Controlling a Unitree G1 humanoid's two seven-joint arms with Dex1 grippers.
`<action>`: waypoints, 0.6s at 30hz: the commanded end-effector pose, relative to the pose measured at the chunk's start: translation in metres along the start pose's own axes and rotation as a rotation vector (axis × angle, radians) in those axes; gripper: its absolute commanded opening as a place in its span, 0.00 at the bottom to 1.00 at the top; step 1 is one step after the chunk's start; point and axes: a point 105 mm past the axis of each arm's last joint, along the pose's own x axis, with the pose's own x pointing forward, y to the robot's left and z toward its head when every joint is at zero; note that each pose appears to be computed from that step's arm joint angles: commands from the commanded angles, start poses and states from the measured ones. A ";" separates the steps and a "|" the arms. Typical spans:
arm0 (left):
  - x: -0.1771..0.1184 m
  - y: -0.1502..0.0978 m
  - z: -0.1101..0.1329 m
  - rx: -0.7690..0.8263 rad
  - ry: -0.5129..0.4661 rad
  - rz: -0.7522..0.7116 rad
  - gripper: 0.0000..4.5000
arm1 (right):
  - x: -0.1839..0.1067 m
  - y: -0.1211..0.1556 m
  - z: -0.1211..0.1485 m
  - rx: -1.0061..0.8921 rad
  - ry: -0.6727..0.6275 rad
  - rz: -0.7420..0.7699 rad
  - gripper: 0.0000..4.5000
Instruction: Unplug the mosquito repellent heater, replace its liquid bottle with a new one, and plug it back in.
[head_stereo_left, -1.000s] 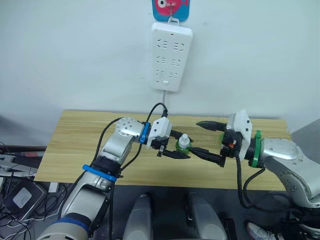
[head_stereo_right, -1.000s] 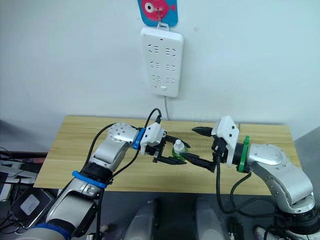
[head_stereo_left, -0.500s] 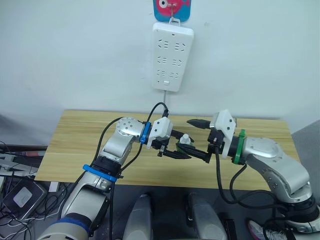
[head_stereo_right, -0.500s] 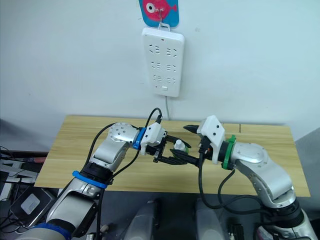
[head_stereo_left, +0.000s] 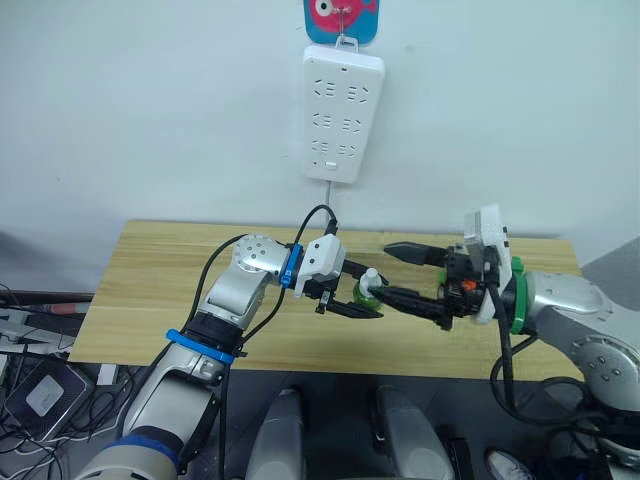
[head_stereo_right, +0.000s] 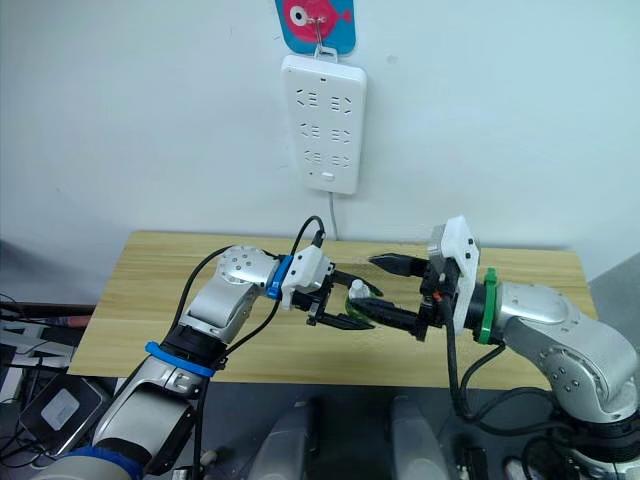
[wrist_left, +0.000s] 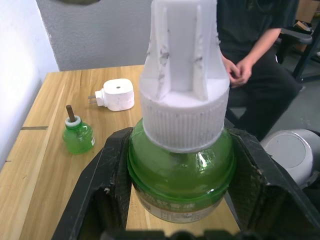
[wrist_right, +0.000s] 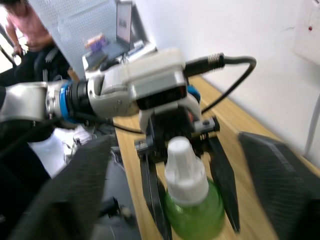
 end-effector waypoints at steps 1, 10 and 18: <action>0.004 -0.002 0.012 0.050 -0.020 -0.023 0.50 | 0.005 0.005 0.001 -0.026 -0.003 0.004 0.73; 0.004 -0.002 0.011 0.048 -0.018 -0.025 0.50 | 0.011 0.001 -0.005 -0.081 0.023 -0.005 0.64; 0.004 -0.002 0.009 0.041 -0.016 -0.019 0.50 | 0.010 0.001 -0.002 -0.126 -0.004 -0.003 0.08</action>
